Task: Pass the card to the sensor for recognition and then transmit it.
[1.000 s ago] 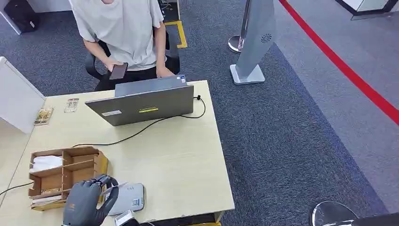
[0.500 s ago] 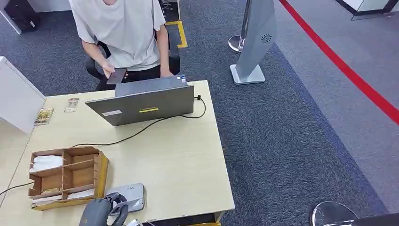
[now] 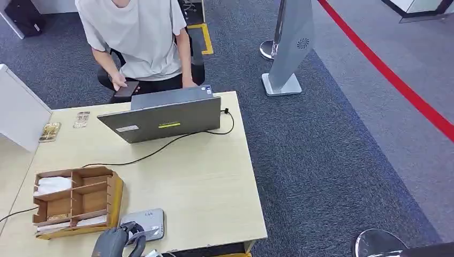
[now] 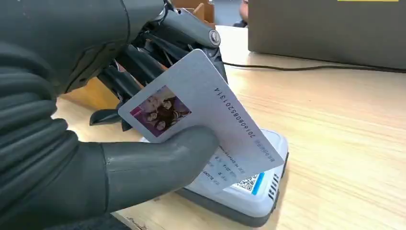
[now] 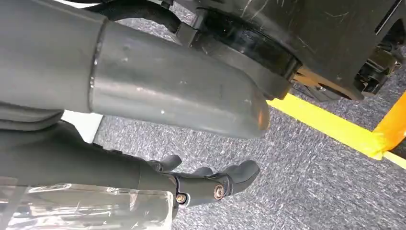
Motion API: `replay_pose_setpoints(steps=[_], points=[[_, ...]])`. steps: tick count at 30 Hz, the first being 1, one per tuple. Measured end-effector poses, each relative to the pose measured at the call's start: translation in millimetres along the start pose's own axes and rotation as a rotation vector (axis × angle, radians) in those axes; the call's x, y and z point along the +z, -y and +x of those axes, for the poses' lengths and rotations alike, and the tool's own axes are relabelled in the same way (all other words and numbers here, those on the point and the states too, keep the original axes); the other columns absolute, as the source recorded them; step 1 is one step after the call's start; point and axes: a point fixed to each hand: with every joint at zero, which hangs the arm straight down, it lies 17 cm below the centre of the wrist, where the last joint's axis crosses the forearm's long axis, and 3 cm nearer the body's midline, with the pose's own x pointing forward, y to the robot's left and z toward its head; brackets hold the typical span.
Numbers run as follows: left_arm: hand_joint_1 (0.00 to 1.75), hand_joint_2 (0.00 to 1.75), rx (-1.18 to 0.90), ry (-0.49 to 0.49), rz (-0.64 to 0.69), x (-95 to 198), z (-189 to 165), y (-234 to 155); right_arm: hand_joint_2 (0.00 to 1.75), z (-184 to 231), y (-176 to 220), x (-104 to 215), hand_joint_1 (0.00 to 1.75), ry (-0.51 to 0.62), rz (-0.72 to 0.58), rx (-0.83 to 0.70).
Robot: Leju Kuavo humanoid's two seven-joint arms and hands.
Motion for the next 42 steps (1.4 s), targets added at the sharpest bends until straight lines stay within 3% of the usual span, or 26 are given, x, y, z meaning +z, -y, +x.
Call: replay_pose_setpoints(steps=[16,27,42], points=[[1.75,1.75,-0.096,-0.001,0.093,-3,1,-18,0.00,-2,-1,1,0.00,-0.005,-0.001,0.009],[1.75,1.75,-0.205,-0.080,0.190,-2,-16,-36,0.00,-2,-2,2,0.00,-0.004,0.000,0.011],[1.75,1.75,-0.192,-0.147,0.126,-2,-40,-17,0.00,0,0,1,0.00,-0.001,-0.002,0.010]])
